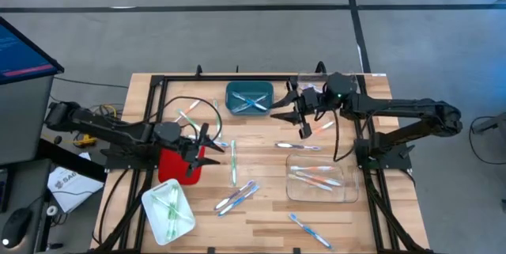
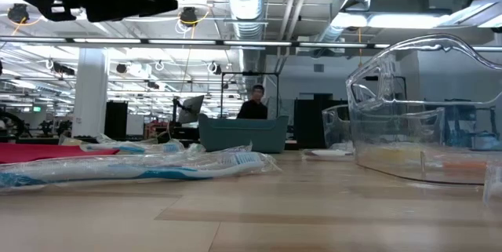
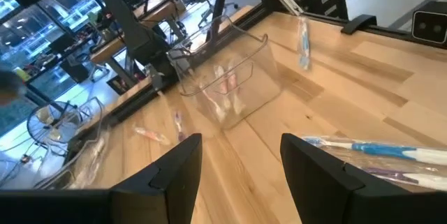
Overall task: Pick & Place Toothbrushes
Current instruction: Put the green toothbrush into the white bin
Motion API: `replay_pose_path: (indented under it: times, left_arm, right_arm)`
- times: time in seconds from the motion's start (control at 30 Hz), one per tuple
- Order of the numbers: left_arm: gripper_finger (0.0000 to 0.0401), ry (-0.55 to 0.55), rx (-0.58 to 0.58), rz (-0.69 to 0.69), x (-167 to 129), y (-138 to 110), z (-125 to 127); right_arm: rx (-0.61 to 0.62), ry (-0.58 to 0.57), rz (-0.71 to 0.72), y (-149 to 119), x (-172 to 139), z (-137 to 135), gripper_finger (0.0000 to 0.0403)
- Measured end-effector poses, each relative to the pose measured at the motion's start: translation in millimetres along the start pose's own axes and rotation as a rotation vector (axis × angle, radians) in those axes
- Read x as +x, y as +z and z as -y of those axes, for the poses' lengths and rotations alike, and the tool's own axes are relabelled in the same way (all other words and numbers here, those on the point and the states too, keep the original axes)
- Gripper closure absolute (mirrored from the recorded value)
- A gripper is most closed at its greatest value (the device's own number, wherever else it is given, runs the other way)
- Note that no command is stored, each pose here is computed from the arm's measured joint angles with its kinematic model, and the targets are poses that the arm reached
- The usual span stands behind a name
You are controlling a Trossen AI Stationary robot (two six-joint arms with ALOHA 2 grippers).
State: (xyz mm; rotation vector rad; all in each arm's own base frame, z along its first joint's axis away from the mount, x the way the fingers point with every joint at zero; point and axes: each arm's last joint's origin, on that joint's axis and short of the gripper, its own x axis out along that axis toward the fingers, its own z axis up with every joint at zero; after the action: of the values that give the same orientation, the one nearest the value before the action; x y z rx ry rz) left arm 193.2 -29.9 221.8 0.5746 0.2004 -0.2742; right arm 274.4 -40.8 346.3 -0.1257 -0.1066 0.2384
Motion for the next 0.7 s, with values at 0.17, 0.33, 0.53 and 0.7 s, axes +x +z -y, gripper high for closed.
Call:
replay_pose_path:
  times: [0.17,0.33,0.53,0.7]
  left_arm:
    - [0.0210,0.008,-0.004,0.022,0.4,2.4,-0.3]
    - [0.0210,0.018,-0.004,0.037,0.3,3.9,-1.3]
    - [0.0210,0.017,-0.046,0.038,0.3,3.9,-1.3]
    - [0.0210,0.016,-0.083,0.038,0.3,3.9,-1.2]
  right_arm:
    - [0.005,0.008,0.004,0.4,0.2,-0.7,0.0294]
    - [0.006,0.006,0.003,0.2,0.1,-0.3,0.0294]
    - [0.008,0.014,-0.002,-0.3,0.1,-0.7,0.0294]
    - [0.007,0.013,0.001,0.0,0.1,-0.6,0.0294]
